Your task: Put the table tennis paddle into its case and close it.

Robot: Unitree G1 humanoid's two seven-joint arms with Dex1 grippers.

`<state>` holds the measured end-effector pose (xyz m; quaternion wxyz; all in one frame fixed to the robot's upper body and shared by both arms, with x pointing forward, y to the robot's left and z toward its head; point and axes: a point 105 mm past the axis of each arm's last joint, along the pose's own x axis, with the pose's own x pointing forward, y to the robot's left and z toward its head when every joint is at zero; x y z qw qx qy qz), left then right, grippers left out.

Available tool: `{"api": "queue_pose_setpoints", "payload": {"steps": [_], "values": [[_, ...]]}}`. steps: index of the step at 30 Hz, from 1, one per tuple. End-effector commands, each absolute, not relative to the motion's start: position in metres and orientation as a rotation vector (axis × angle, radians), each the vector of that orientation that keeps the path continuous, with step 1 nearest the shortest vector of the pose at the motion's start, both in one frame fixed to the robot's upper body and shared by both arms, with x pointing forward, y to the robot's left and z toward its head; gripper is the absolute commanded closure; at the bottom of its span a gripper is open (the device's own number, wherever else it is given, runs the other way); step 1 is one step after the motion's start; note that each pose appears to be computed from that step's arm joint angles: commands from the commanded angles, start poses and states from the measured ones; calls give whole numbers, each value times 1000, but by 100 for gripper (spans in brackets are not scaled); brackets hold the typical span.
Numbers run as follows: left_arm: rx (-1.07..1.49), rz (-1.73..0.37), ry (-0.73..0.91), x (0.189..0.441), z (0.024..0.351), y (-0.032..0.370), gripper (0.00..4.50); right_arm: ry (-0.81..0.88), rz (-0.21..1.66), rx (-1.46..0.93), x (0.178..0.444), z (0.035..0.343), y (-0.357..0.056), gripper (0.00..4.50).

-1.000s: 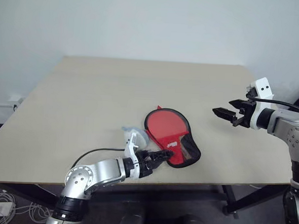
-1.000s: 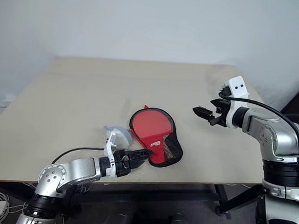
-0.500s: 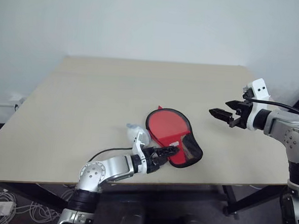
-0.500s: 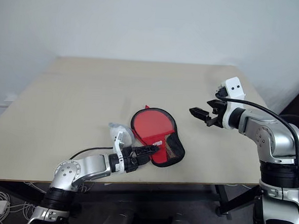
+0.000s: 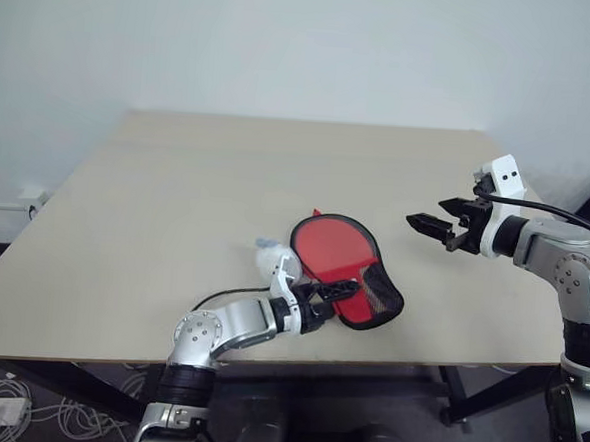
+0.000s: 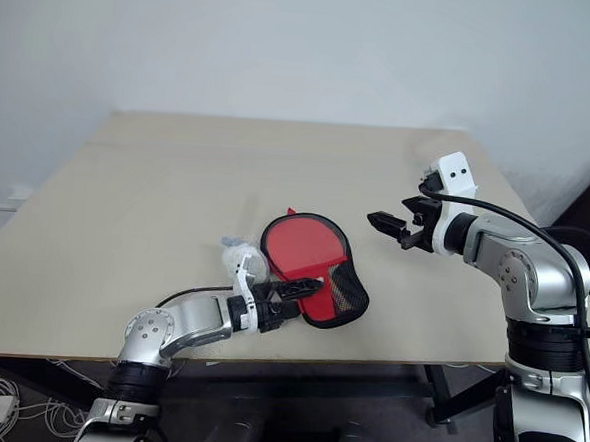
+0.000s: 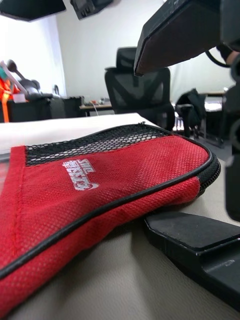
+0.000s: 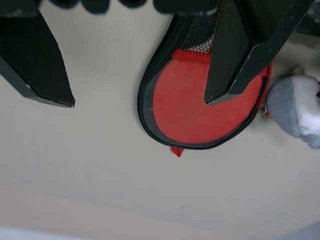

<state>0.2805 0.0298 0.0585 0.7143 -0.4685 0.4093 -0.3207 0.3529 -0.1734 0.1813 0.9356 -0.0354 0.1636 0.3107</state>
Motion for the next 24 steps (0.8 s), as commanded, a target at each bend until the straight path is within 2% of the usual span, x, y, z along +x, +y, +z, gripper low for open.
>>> {"api": "queue_pose_setpoints", "payload": {"steps": [1,9,14,20,22,24], "values": [[-983,-602,968,282,36,39,2,267,636,-85,352,199,-171,0],[-965,-592,1000,279,29,40,2,260,638,-81,352,199,-169,0],[-966,-577,1021,278,25,42,164,255,640,-80,352,201,-168,0],[-968,-556,1028,280,21,45,390,250,647,-82,352,203,-166,0],[-948,-560,1034,280,20,47,439,249,650,-82,351,203,-165,0],[-928,-566,1039,279,19,48,439,249,651,-83,351,203,-165,0]]}}
